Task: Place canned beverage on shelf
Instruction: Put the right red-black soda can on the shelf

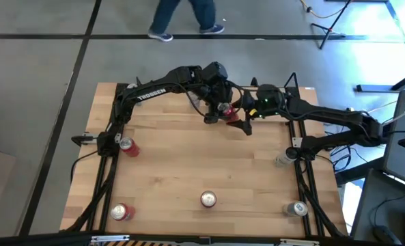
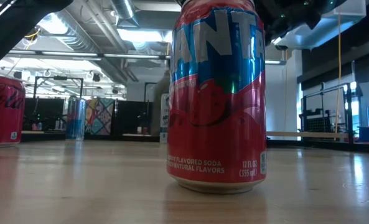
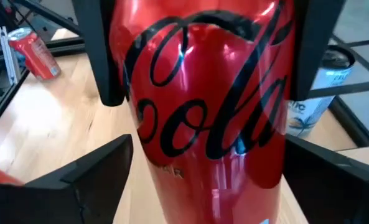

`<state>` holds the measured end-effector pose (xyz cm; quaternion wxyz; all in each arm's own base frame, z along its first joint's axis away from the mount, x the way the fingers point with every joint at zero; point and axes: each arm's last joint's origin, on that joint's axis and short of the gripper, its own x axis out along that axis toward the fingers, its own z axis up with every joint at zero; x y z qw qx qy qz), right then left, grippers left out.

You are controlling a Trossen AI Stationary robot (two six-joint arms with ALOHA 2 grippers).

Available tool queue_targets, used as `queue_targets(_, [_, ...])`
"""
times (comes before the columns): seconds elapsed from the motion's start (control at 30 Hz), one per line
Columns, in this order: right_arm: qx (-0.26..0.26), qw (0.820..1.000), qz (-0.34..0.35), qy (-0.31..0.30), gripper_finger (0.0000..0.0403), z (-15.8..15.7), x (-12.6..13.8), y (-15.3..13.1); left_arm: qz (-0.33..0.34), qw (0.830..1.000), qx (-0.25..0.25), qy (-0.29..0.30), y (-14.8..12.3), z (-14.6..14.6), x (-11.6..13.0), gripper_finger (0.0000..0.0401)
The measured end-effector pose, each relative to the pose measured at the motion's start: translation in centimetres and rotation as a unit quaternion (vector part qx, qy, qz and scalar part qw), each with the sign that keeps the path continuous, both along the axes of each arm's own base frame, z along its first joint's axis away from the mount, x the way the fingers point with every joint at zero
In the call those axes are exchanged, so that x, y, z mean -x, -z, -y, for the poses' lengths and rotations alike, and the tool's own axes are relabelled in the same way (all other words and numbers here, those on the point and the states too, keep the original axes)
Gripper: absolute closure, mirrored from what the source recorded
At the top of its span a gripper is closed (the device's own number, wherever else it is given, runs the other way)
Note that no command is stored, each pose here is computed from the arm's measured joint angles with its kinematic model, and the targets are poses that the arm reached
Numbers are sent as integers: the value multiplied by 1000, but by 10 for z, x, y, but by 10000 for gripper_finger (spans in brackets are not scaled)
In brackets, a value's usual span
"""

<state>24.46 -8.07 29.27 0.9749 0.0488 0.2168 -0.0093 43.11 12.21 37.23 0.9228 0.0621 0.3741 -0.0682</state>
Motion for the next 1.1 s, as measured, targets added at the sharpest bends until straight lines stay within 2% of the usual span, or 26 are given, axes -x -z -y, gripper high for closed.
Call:
queue_targets(0.27, [17,1000,6,12,129,3,-6,2,-6,1000,-10,5,1,0,1,116])
queue_targets(0.43, [28,999,9,13,129,4,-6,2,-16,1000,-23,-9,1,0,2,83])
queue_targets(0.53, [32,999,3,20,129,6,-6,3,-39,998,-30,-43,-1,-1,7,69])
queue_targets(0.67, [39,999,2,30,129,14,-2,3,-54,996,-35,-57,-19,0,30,64])
queue_targets(0.8, [46,997,20,53,129,27,3,8,-62,994,-12,-84,-37,0,53,63])
queue_targets(0.97, [53,992,66,95,129,46,6,34,-43,994,19,-98,-61,2,81,66])
queue_targets(1.1, [47,988,91,117,129,58,1,61,-26,994,20,-101,-74,6,93,66])
